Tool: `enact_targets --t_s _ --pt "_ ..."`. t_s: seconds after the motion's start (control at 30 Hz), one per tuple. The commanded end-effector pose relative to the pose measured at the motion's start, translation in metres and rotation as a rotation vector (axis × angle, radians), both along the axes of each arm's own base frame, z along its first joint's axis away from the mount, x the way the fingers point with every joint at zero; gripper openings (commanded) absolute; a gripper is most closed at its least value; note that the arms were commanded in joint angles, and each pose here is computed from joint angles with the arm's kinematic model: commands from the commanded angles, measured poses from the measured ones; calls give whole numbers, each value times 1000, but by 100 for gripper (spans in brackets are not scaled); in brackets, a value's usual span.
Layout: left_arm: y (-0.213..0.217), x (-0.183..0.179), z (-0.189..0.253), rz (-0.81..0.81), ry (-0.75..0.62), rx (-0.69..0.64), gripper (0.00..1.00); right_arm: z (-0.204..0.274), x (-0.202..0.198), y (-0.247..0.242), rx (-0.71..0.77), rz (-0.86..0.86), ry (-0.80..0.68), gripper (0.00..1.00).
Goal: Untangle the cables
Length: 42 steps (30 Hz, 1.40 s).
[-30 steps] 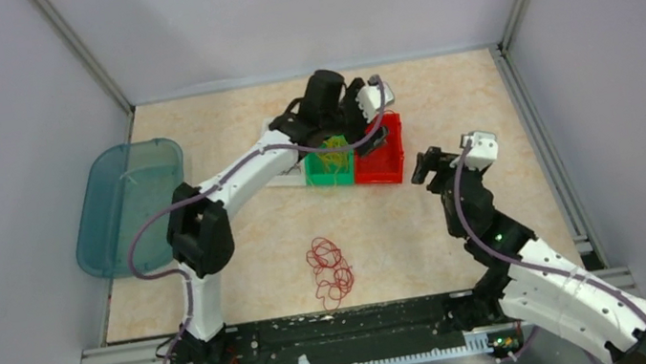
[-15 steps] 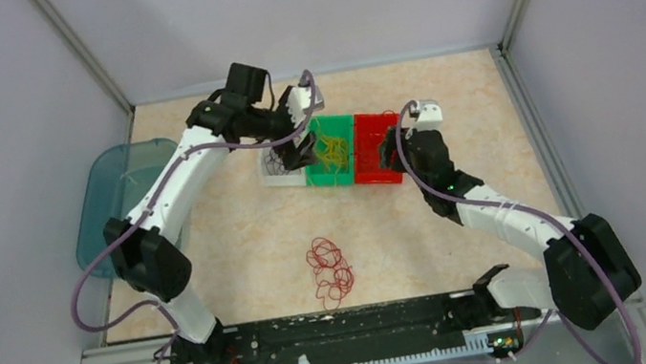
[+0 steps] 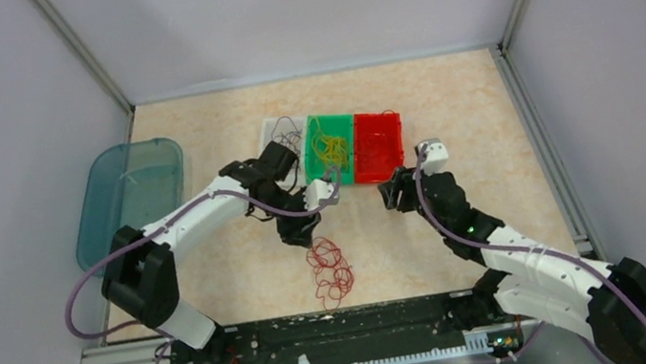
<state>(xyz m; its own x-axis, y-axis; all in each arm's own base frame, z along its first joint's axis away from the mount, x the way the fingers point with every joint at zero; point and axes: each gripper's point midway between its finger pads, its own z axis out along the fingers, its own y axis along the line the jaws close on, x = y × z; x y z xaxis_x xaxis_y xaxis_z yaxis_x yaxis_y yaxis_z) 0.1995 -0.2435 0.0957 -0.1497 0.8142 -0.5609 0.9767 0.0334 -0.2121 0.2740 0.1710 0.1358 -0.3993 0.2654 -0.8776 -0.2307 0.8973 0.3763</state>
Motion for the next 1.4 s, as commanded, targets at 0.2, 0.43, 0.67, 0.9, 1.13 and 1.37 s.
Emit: enact_targets --t_s 0.2,0.43,0.67,0.9,1.13,1.37 --pt "-35 0 -24 21 29 -21 60 14 1 1 52 -22 -28 51" --pt "-35 -7 -37 27 38 -6 60 20 4 -1 51 -35 -44 50" --pt "-31 5 -46 58 -32 25 48 23 4 -1 61 -39 -52 48" --pt "-36 15 -28 58 -94 -13 11 27 2 -2 76 -39 -63 46" --pt "-36 20 -19 52 -137 -23 0 31 0 -3 83 -38 -73 46" --pt "-46 31 54 27 -249 -122 0 56 -18 35 161 220 -211 55"
